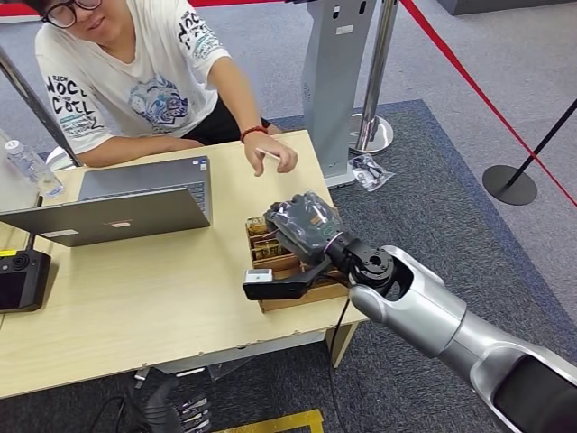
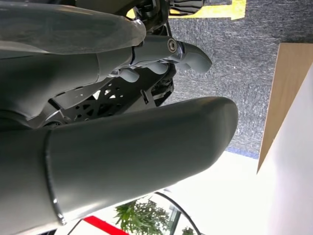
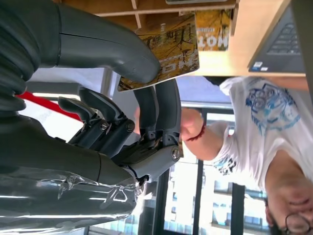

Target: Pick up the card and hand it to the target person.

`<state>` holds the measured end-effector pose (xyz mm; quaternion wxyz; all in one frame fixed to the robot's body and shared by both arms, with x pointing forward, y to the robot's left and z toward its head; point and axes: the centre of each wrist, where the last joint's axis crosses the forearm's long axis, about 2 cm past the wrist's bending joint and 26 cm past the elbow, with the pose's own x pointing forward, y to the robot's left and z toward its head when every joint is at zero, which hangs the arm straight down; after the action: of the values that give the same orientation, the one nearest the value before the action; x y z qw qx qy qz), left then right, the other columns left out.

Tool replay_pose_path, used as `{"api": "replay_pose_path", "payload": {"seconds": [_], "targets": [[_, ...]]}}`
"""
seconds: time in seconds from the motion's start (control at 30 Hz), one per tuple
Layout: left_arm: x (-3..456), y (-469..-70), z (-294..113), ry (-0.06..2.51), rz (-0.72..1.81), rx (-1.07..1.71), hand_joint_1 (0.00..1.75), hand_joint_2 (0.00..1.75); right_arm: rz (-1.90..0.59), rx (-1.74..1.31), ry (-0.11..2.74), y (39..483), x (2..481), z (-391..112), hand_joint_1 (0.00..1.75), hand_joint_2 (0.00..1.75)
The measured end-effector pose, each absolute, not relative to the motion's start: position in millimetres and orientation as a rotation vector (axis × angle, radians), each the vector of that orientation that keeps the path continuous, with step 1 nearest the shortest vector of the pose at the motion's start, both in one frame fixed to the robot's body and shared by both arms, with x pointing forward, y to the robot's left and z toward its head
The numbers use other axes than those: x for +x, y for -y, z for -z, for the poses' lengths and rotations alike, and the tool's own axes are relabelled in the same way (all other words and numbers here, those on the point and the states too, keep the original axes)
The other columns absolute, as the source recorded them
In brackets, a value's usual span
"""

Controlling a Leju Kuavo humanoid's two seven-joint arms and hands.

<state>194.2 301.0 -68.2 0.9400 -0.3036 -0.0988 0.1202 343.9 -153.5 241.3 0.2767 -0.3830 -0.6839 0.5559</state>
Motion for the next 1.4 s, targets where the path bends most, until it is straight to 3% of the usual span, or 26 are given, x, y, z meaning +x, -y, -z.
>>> {"api": "replay_pose_path", "payload": {"seconds": [0.6, 1.13, 1.17, 1.27, 1.3, 1.4], "targets": [[195, -296, 68, 0.197, -0.232, -0.643, 0.00, 0.00, -1.356, -1.033, 1.996, 143, 381, -239, 1.75, 1.75], [196, -295, 67, 0.180, -0.213, -0.643, 0.00, 0.00, -1.340, -1.057, 1.840, 139, 416, -208, 1.75, 1.75], [196, -295, 67, 0.180, -0.212, -0.642, 0.00, 0.00, -1.343, -1.058, 1.828, 140, 417, -206, 1.42, 1.75], [196, -295, 67, 0.180, -0.212, -0.641, 0.00, 0.00, -1.351, -1.058, 1.793, 141, 418, -200, 0.11, 1.75], [196, -295, 67, 0.180, -0.213, -0.640, 0.00, 0.00, -1.353, -1.059, 1.783, 142, 418, -198, 0.00, 1.75], [196, -295, 67, 0.179, -0.213, -0.637, 0.00, 0.00, -1.357, -1.061, 1.754, 143, 418, -193, 0.00, 1.75]]}}
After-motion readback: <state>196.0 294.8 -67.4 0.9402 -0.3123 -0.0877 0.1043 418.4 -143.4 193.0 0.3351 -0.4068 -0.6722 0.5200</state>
